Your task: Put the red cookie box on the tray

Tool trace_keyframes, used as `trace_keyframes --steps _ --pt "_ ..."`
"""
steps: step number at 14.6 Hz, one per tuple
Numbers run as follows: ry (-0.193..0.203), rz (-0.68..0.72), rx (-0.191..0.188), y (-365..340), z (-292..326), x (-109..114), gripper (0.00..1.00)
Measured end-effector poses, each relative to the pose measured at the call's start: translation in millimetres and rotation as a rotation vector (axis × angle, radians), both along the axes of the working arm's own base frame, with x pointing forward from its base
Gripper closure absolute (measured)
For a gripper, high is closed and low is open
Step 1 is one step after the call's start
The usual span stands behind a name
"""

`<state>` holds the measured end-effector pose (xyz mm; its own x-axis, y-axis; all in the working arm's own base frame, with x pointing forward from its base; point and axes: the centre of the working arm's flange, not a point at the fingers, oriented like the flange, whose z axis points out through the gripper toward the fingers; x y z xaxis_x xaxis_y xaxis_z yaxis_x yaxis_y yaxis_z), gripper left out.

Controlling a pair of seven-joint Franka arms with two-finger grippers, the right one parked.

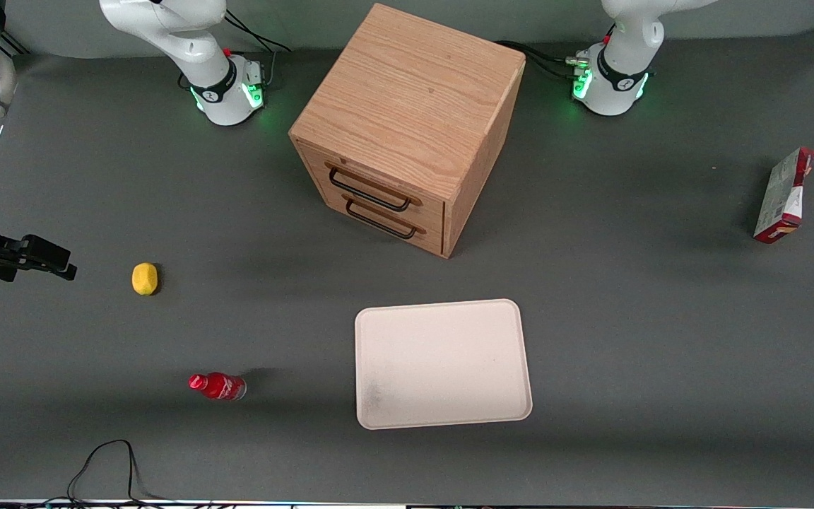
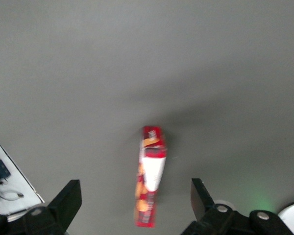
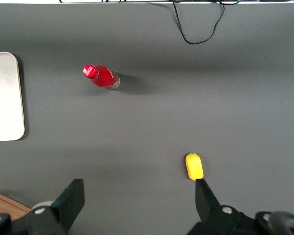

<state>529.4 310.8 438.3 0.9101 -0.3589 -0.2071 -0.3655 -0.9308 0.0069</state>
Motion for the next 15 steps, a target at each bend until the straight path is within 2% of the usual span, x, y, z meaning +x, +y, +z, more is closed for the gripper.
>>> trace_keyframes --steps 3,8,12,15 --pt "-0.004 -0.017 -0.037 34 -75 -51 0.01" --pt "-0.028 0.009 -0.051 29 -162 -123 0.06" --pt "-0.082 -0.009 -0.020 25 -196 -156 0.06" --pt "-0.085 -0.024 -0.021 26 -203 -166 0.37"
